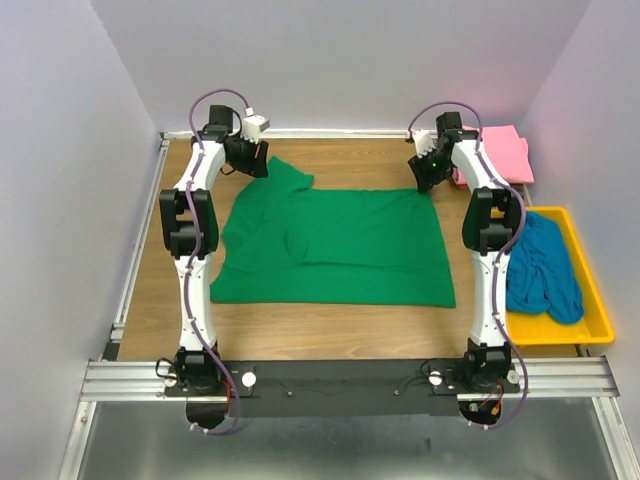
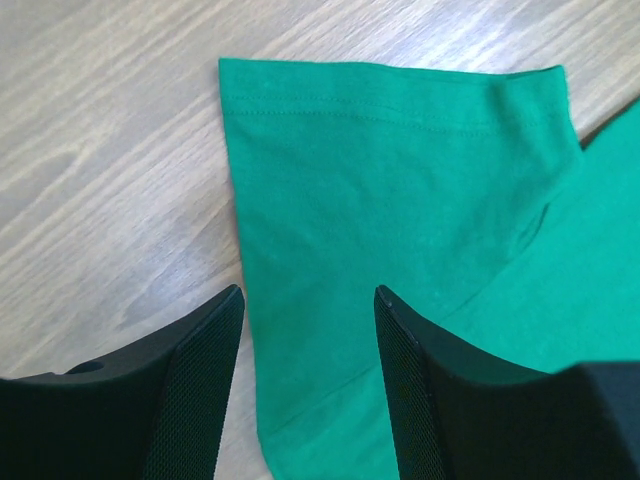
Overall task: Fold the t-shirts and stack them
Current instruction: Grap the side of the flattened tshirt furthest away from the robot with both arms
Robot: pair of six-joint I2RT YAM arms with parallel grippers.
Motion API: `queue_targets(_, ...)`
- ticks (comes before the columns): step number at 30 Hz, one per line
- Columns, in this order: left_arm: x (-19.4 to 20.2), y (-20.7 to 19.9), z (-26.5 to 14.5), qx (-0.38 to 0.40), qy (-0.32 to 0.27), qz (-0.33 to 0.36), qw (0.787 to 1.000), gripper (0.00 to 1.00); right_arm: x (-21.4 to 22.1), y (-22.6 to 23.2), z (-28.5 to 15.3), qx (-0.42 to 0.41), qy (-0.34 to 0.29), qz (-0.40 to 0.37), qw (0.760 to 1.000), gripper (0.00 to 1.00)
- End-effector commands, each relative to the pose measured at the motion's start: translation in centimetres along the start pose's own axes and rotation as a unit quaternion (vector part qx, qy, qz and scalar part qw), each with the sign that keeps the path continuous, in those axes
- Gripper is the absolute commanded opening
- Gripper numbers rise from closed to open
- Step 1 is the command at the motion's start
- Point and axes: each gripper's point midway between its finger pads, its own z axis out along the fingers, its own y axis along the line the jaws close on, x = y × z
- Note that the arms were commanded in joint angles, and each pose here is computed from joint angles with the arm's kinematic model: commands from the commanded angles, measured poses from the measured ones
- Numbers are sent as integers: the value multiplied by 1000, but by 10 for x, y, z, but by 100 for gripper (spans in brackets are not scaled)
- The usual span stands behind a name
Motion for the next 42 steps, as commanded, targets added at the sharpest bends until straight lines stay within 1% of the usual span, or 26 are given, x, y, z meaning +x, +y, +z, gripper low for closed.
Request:
queue_targets(1, -2, 5, 9, 1, -9, -22, 1000, 69, 7, 9, 24, -30, 3, 4, 1000, 51)
queue_targets(3, 3, 8, 15, -2, -3, -26, 1000, 69, 11, 11, 27, -33, 7, 2, 999, 45)
queue_targets(4, 4, 10, 16, -6, -1, -30, 1000, 69, 13, 11, 28, -34, 9, 0, 999, 40)
queue_targets(6, 7, 13, 19, -14, 4, -31, 999, 69, 14, 12, 28, -36, 10, -2, 999, 36)
queue_targets(7, 6, 11, 21, -13, 6, -25, 1000, 69, 15, 13, 28, -39, 9, -2, 999, 31)
queue_targets(9, 10, 12, 27, -22, 17, -20, 999, 69, 17, 16, 28, -44, 11, -4, 999, 27)
queue_targets(10, 12, 12, 29, -28, 23, -17, 999, 68, 17, 16, 28, -45, 11, -4, 999, 24)
queue_targets(11, 15, 12, 34, -33, 31, -15, 999, 62, 19, 17, 29, -48, 13, -4, 999, 20)
queue_targets(15, 23, 13, 42, -40, 44, -20, 998, 53, 24, 20, 30, -51, 18, -6, 998, 11)
queue_targets(17, 26, 14, 45, -47, 48, -23, 997, 52, 25, 20, 29, -53, 20, -7, 998, 10)
queue_targets(20, 28, 19, 49, -60, 51, -29, 996, 52, 25, 21, 28, -52, 20, -9, 998, 3)
queue_targets(22, 27, 23, 49, -71, 50, -36, 996, 52, 25, 20, 27, -52, 20, -10, 998, 1)
queue_targets(26, 29, 24, 51, -74, 52, -41, 995, 53, 26, 22, 27, -53, 21, -10, 998, 0)
queue_targets(28, 24, 20, 45, -69, 44, -36, 996, 54, 26, 21, 26, -52, 22, -10, 998, 0)
queue_targets(31, 2, 22, 30, -82, 18, -22, 996, 54, 30, 22, 27, -53, 26, -10, 998, 1)
queue_targets(32, -10, 22, 21, -88, 8, -15, 996, 55, 30, 22, 27, -53, 26, -11, 998, 1)
queue_targets(38, -37, 23, -4, -97, -19, -5, 995, 55, 30, 23, 26, -53, 26, -11, 998, 1)
queue_targets(40, -33, 23, -4, -98, -13, -2, 995, 54, 29, 22, 26, -53, 24, -9, 998, 0)
queue_targets(42, -22, 25, 2, -98, 1, -6, 995, 54, 28, 22, 26, -53, 23, -10, 998, 0)
